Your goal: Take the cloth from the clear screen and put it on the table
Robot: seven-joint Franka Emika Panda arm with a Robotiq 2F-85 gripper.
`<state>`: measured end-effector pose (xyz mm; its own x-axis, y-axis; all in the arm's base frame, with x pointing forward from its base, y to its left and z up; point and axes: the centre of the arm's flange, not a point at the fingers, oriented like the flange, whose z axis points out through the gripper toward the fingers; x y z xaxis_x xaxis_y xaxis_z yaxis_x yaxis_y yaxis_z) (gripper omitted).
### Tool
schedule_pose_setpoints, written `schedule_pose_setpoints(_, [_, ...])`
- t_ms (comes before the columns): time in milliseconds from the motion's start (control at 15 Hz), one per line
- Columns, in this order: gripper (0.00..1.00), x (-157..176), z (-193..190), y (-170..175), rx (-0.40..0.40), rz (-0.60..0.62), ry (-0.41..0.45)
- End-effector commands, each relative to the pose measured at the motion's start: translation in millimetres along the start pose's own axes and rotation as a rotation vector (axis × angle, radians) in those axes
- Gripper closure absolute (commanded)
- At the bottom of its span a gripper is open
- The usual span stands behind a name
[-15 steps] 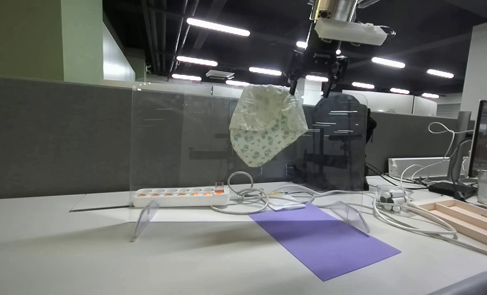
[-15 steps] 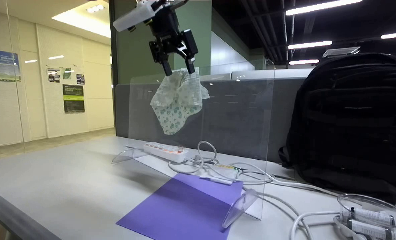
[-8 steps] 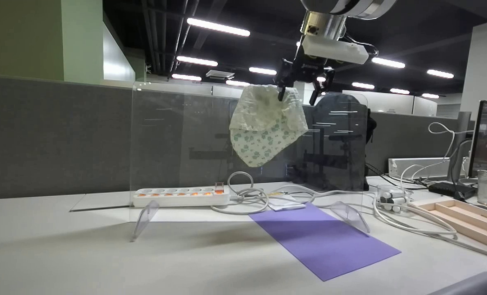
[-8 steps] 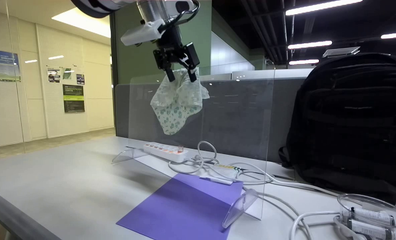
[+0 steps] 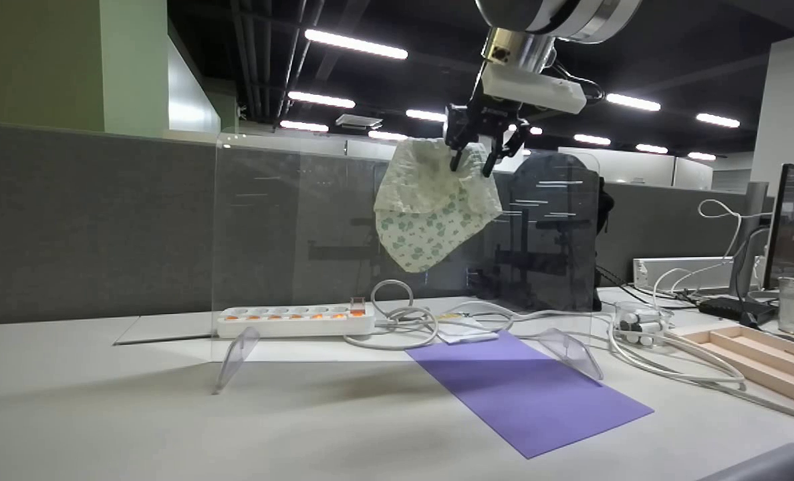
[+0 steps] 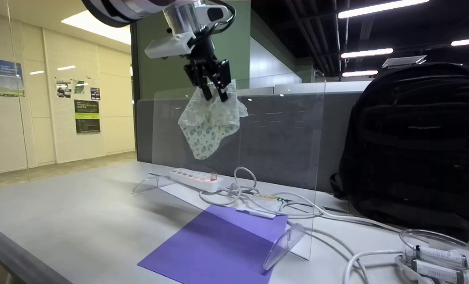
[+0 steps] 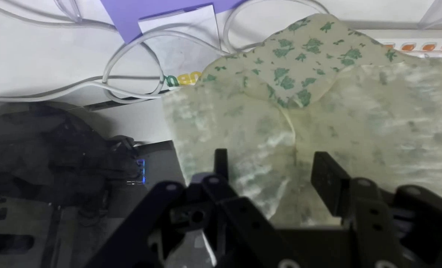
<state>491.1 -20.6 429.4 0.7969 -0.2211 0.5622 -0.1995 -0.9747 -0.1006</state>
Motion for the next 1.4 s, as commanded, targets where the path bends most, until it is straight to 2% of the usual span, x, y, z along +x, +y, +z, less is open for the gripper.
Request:
schedule_pose_setpoints(0, [0.69,9.8,-1.0,1.2,0.014,0.016,0.023])
schedule_pose_setpoints(267, [0.96,10.8,-1.9,6.2,0.012,0.028,0.029])
schedule_pose_setpoints(333, [0.99,11.3,-2.6,7.6,0.013,0.032,0.031])
schedule_pose_setpoints(733, [1.00,8.1,-13.4,7.7,0.046,0.047,0.003])
schedule_pose_setpoints(933, [1.00,-1.3,-31.8,-14.2,0.119,0.003,-0.062])
schedule_pose_setpoints(1133, [1.00,-12.2,-58.6,-41.0,0.223,-0.096,-0.116])
schedule_pose_setpoints(1333, [1.00,-22.1,-83.5,-59.7,0.294,-0.175,-0.167])
